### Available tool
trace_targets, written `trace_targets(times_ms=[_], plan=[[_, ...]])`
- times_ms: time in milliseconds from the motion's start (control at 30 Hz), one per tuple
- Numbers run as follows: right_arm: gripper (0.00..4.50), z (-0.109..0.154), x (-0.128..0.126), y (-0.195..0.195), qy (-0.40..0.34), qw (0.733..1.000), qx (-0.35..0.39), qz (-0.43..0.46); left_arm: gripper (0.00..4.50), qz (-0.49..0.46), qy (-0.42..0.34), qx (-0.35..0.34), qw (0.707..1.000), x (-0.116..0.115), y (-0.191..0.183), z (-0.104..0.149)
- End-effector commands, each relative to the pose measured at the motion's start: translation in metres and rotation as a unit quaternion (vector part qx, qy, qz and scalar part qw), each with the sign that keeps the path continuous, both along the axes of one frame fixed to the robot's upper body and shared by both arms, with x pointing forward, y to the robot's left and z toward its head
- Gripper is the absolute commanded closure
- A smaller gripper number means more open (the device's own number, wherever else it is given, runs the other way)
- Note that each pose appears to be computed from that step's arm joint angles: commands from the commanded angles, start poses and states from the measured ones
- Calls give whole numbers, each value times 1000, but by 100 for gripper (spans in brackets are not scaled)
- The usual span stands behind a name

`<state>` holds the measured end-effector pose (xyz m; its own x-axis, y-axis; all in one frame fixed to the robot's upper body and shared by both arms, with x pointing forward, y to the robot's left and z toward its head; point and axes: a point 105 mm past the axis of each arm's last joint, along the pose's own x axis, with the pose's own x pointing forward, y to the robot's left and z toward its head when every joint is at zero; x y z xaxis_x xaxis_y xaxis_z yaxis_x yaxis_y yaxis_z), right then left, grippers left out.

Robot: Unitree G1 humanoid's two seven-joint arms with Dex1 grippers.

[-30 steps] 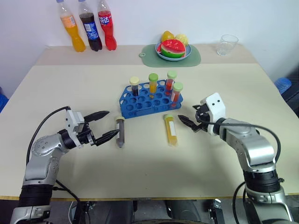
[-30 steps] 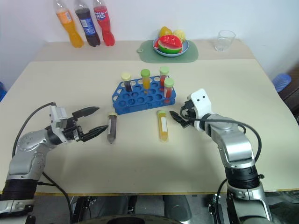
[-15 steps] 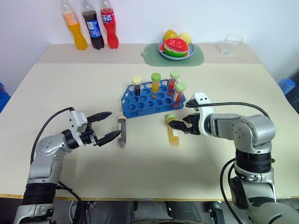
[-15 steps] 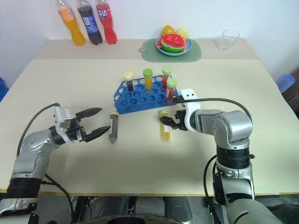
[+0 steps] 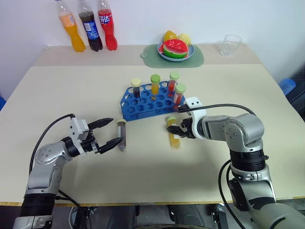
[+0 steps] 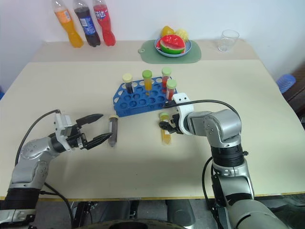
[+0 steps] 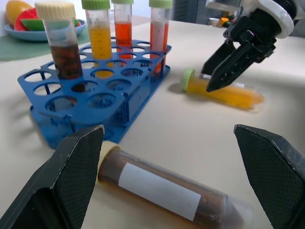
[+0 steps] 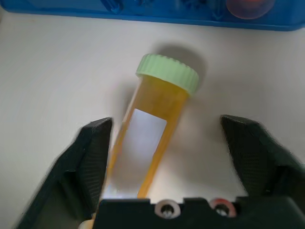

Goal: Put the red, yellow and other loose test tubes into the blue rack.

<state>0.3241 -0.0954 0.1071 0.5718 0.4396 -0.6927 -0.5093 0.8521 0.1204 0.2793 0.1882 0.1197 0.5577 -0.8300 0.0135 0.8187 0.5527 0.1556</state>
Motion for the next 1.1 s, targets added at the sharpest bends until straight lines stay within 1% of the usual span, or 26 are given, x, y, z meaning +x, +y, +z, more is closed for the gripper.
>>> trace_targets(times_ms=[33,100,167,200,233,267,333,400,433,467,567,667,700,767,800,900,1100], plan=[[256,-13,-8,9,28,999,-9,21,0,1,-21,-3,1000,-2,0,10],[346,-12,-8,9,20,999,-12,26,0,2,-21,-4,1000,-2,0,10],[346,-11,-8,9,13,999,-15,30,0,3,-20,-4,1000,-3,0,9],[346,-8,-7,7,-8,999,-24,38,0,3,-20,-4,1000,-3,0,9],[346,-1,-6,6,-47,997,-22,58,0,4,-20,-5,1000,-2,1,9],[346,7,-8,8,-76,994,-11,83,0,5,-20,-5,1000,-2,1,9],[346,19,-15,11,-109,985,13,130,0,8,-20,-8,1000,-2,3,10],[346,50,-23,28,-177,958,129,184,0,11,-18,-8,1000,-1,4,9],[346,60,-26,31,-200,945,161,204,0,12,-17,-9,1000,-1,5,9],[346,70,-24,32,-231,932,186,209,0,14,-17,-9,1000,0,6,9],[346,96,-12,39,-322,891,247,202,0,15,-16,-10,1000,2,7,9],[346,109,7,42,-436,848,245,177,0,16,-17,-12,1000,4,8,10],[346,109,15,42,-469,834,244,162,0,17,-17,-12,1000,5,8,10],[346,102,27,44,-511,815,228,147,0,18,-18,-12,1000,6,9,10],[346,97,33,45,-522,810,234,133,0,20,-19,-13,1000,6,9,11],[346,75,48,45,-542,802,232,94,0,26,-23,-13,999,7,9,12],[346,57,63,46,-558,797,227,46,0,37,-22,-7,999,2,16,13]])
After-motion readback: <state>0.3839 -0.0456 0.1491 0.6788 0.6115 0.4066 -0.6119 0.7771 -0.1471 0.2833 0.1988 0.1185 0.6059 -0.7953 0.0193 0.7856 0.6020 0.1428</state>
